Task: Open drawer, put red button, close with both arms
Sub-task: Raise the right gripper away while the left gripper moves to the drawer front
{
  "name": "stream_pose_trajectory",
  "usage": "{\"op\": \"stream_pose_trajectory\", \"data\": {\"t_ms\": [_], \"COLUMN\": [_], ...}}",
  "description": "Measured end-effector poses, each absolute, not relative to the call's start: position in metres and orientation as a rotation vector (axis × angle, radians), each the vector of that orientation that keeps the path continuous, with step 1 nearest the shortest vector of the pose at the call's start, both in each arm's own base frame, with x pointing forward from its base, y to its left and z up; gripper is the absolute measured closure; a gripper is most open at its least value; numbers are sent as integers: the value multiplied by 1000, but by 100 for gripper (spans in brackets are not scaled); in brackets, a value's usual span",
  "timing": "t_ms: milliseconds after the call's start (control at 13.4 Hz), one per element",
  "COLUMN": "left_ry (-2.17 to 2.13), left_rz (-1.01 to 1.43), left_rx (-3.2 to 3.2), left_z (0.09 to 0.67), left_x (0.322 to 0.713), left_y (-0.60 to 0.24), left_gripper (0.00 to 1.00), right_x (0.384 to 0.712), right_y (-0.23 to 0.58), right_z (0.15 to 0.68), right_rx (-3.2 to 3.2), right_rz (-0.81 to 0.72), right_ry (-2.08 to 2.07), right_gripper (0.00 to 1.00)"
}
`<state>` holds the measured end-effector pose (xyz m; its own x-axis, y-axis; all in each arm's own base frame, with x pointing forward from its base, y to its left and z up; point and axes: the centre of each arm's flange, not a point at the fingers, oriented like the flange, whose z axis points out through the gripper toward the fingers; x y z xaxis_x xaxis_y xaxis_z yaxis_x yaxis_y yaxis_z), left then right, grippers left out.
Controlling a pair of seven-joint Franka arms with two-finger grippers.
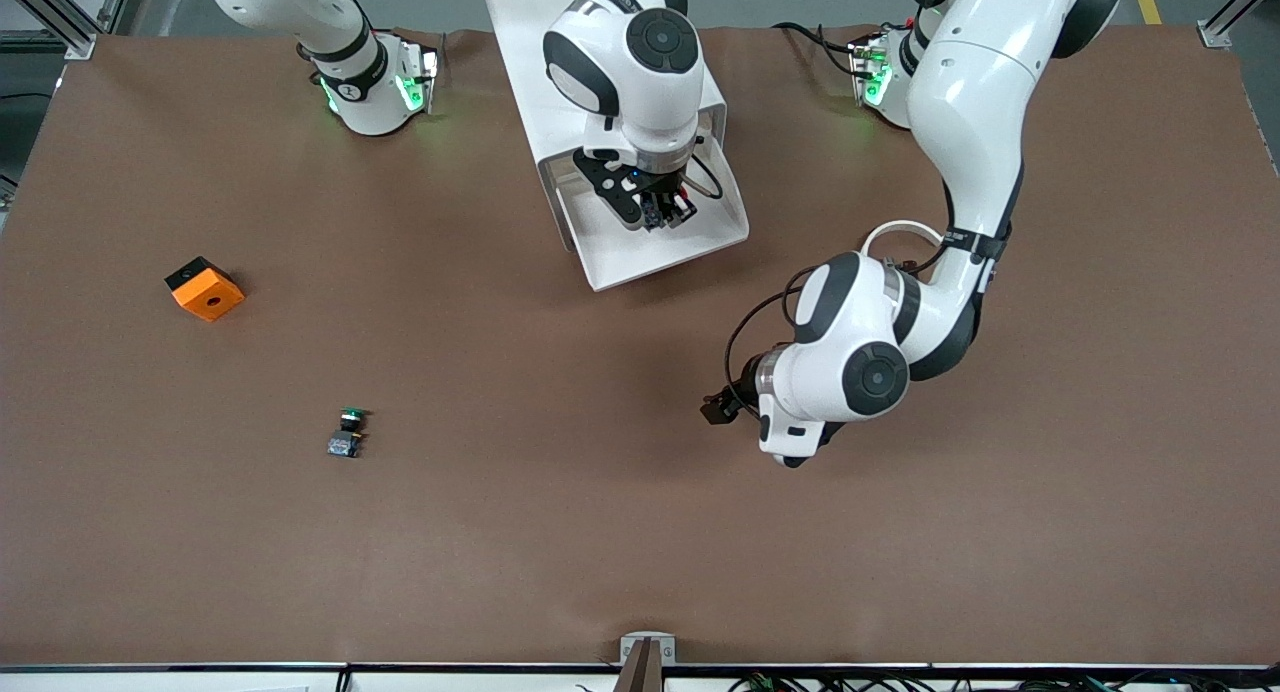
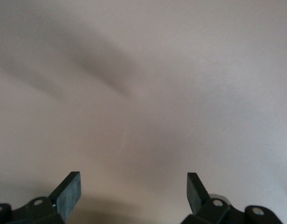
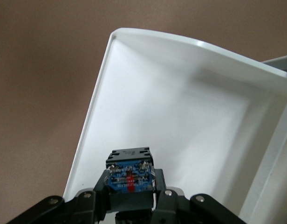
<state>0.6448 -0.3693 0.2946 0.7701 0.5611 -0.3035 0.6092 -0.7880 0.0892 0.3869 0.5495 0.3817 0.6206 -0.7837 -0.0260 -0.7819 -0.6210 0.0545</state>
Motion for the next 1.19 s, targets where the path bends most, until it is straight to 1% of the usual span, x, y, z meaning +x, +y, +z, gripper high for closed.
{"op": "stream_pose_trajectory", "data": {"t_ms": [298,372,446,521,669,744,967,1190], "left_ry": [780,745,717,688,613,576,523,496], "left_rz": [-242,-227,-215,-198,-144,-117,-108,-110], "left_rx": [2892,2902,2908,2919,2971,3001,3037,3046], "left_z": [301,307,315,323,331,331,325,316], "left_x": [621,612,604,597,582,574,558,547], "left_y": [-408,-418,-426,-432,-445,-452,-465,-472], "left_gripper": [0,0,0,0,0,0,0,0], "right_x": [388,390,390,391,392,394,403,420], "right_y": [549,548,548,547,547,549,550,528], "right_z": [380,379,378,376,373,377,406,470], "right_rx": [2790,2788,2786,2786,2786,2794,2845,2919], "right_rz": [-68,-66,-56,-34,-8,-2,27,11], "right_ry": [-1351,-1353,-1350,-1337,-1323,-1325,-1251,-971], "right_gripper": [59,52,41,33,10,1,0,0]}}
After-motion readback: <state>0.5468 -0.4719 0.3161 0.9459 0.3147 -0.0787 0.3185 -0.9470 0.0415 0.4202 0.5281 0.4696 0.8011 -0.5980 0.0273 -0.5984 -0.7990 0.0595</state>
